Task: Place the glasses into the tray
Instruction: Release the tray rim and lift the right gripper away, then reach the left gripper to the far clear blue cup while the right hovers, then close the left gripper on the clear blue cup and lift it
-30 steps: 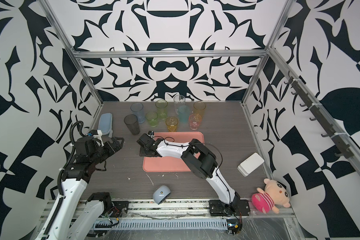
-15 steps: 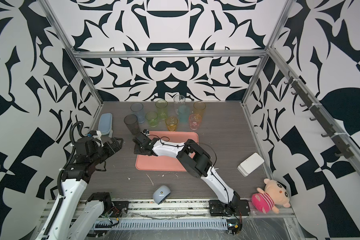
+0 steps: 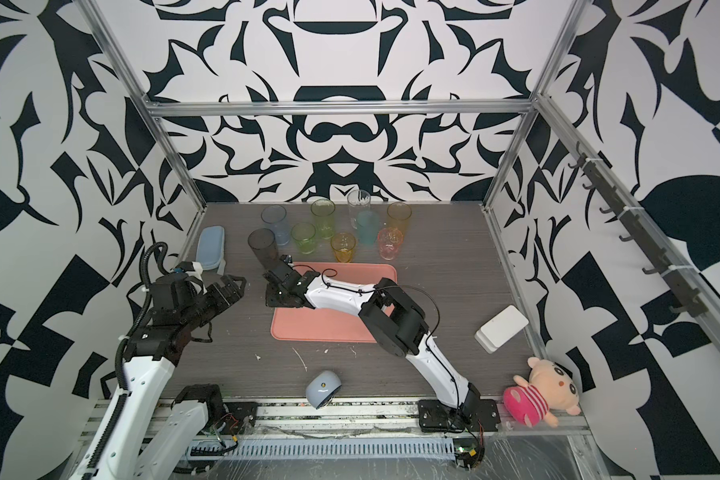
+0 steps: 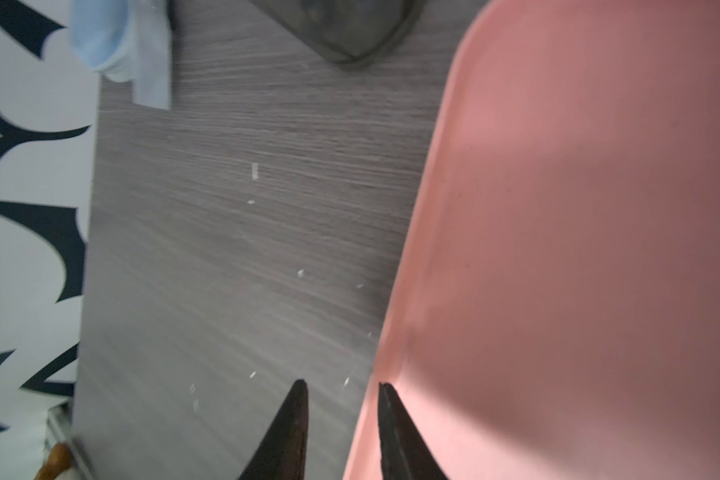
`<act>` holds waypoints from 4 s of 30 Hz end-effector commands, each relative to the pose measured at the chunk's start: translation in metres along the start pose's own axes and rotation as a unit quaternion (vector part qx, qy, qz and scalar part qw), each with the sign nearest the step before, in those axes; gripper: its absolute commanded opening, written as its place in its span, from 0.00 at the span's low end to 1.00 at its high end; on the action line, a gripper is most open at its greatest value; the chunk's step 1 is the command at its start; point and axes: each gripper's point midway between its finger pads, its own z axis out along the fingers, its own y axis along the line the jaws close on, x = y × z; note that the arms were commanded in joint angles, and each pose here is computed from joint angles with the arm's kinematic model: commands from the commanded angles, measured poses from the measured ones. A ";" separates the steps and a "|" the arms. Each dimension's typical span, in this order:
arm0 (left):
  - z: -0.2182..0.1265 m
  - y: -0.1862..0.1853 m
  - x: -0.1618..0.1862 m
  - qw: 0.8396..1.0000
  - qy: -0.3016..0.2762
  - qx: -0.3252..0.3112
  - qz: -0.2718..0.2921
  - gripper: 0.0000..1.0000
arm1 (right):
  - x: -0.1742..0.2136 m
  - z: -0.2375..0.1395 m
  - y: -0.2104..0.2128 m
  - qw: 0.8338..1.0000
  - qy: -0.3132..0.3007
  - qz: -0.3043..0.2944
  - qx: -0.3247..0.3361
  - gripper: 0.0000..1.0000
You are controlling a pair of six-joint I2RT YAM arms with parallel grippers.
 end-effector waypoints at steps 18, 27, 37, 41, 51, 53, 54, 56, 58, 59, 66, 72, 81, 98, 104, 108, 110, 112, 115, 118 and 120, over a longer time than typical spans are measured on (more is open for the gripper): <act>0.034 -0.006 0.015 0.995 0.092 0.006 -0.023 0.94 | -0.083 -0.198 -0.023 0.982 -0.161 -0.087 -0.044 0.35; 0.045 0.003 0.005 0.996 0.082 -0.026 -0.012 0.94 | -0.093 -0.235 -0.109 0.968 -0.233 -0.093 0.000 0.39; 0.053 -0.011 -0.050 0.997 0.040 -0.062 0.001 0.95 | -0.083 -0.246 -0.159 0.947 -0.286 -0.129 0.062 0.47; 0.058 -0.024 -0.082 0.997 0.023 -0.071 0.014 0.95 | -0.078 -0.249 -0.169 0.943 -0.292 -0.138 0.081 0.48; 0.088 -0.061 -0.148 0.997 0.007 -0.064 0.030 0.95 | -0.075 -0.258 -0.193 0.934 -0.320 -0.124 0.098 0.51; 0.096 -0.066 -0.159 0.998 0.005 -0.063 0.031 0.95 | -0.075 -0.256 -0.195 0.934 -0.321 -0.123 0.098 0.51; 0.099 -0.068 -0.163 0.998 0.004 -0.063 0.030 0.95 | -0.075 -0.254 -0.196 0.934 -0.320 -0.123 0.099 0.51; 0.108 -0.071 -0.171 0.998 0.002 -0.062 0.030 0.95 | -0.076 -0.253 -0.202 0.932 -0.322 -0.120 0.114 0.51; 0.118 -0.073 -0.177 0.998 0.004 -0.064 0.029 0.94 | -0.076 -0.249 -0.205 0.932 -0.320 -0.120 0.122 0.51; 0.122 -0.073 -0.181 0.997 0.005 -0.065 0.028 0.94 | -0.076 -0.248 -0.207 0.932 -0.318 -0.120 0.124 0.51; 0.162 -0.070 -0.190 0.997 0.023 -0.074 0.022 0.91 | -0.076 -0.238 -0.211 0.934 -0.309 -0.119 0.133 0.51; 0.196 -0.070 -0.188 0.996 0.056 -0.074 0.014 0.89 | -0.076 -0.233 -0.211 0.937 -0.302 -0.119 0.129 0.51; 0.231 -0.074 -0.167 0.991 0.099 -0.082 0.026 0.81 | -0.076 -0.233 -0.211 0.938 -0.301 -0.117 0.130 0.50; 0.262 -0.060 -0.137 0.981 0.144 -0.120 0.050 0.57 | -0.076 -0.229 -0.213 0.939 -0.296 -0.115 0.133 0.49; 0.268 -0.051 -0.133 0.977 0.152 -0.135 0.056 0.49 | -0.075 -0.227 -0.213 0.940 -0.292 -0.115 0.134 0.49; 0.270 -0.048 -0.133 0.976 0.154 -0.143 0.059 0.44 | -0.075 -0.226 -0.213 0.940 -0.291 -0.116 0.134 0.49; 0.270 -0.047 -0.133 0.975 0.154 -0.147 0.061 0.42 | -0.076 -0.226 -0.213 0.940 -0.292 -0.115 0.134 0.49; 0.271 -0.046 -0.134 0.975 0.154 -0.149 0.064 0.39 | -0.076 -0.225 -0.214 0.940 -0.290 -0.115 0.135 0.49; 0.271 -0.045 -0.135 0.974 0.152 -0.151 0.066 0.35 | -0.075 -0.225 -0.214 0.941 -0.289 -0.116 0.135 0.48; 0.270 -0.044 -0.136 0.974 0.151 -0.155 0.069 0.31 | -0.076 -0.226 -0.214 0.940 -0.290 -0.115 0.136 0.48; 0.270 -0.044 -0.137 0.974 0.149 -0.158 0.070 0.27 | -0.076 -0.225 -0.214 0.941 -0.289 -0.115 0.136 0.48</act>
